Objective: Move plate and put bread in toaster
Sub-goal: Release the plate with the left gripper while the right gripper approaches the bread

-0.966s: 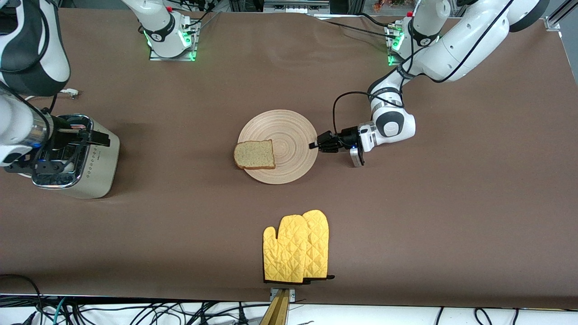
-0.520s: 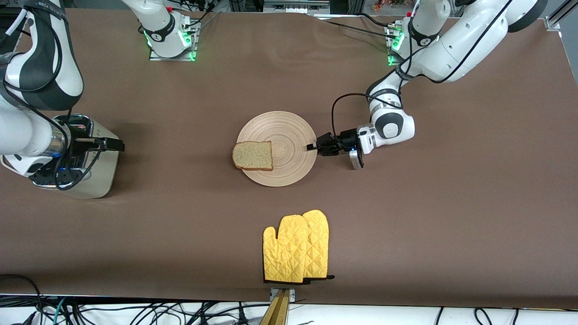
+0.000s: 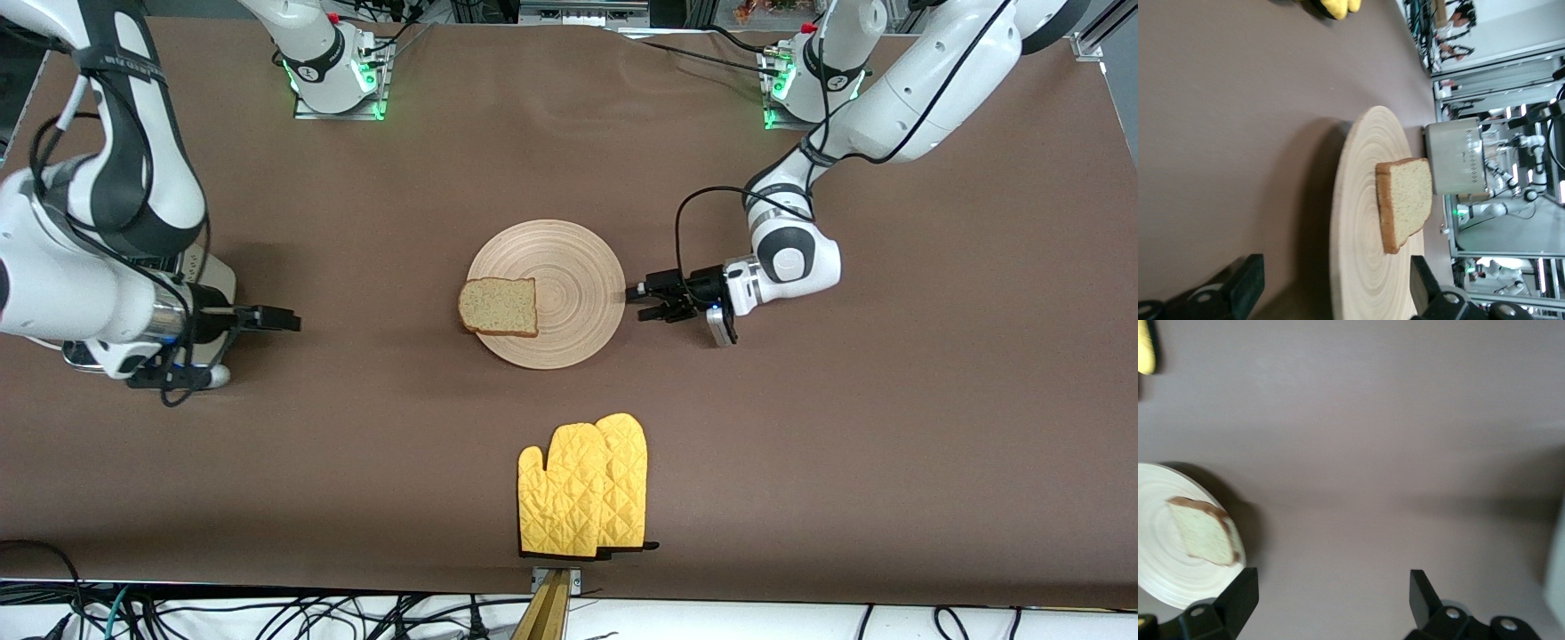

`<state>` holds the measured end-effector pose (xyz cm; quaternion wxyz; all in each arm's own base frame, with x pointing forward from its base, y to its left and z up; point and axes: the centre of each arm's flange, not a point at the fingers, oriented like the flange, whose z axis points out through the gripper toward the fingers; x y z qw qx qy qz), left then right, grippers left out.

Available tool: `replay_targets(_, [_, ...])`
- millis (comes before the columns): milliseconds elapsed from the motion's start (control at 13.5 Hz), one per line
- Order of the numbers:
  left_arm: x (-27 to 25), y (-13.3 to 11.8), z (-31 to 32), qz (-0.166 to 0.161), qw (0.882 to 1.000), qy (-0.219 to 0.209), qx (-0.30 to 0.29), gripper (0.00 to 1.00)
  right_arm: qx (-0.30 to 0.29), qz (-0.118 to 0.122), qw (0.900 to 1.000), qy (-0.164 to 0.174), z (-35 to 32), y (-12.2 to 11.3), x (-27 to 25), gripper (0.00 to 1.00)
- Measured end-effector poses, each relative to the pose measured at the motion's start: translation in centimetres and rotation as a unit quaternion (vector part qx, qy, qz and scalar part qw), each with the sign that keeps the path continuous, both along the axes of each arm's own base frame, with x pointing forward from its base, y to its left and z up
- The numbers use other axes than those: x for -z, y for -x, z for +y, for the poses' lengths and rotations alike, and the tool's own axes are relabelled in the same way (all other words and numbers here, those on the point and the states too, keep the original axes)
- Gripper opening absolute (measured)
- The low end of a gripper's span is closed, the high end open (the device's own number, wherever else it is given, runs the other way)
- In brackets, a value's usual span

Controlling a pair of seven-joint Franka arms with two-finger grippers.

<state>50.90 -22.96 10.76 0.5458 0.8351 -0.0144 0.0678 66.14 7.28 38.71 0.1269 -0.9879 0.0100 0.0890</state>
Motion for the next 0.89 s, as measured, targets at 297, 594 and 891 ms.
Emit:
replay_targets(297, [-1.2,-3.7,6.0,0.040,0.997,-0.060,0.014,1.00,0.034,0.005,0.996,-0.086,5.3,-1.1,5.3,1.00])
replay_targets(594, [-4.7,-8.1,9.7,0.090,0.990,-0.112,0.004,1.00,0.025,-0.003,0.993,-0.118,12.6,-0.6,8.3,1.00])
replay_targets(891, [-10.8,-11.9,9.9,0.156,0.972,-0.176,0.005,1.00,0.019,-0.006,0.990,-0.141,16.9,0.2,11.5,1.00])
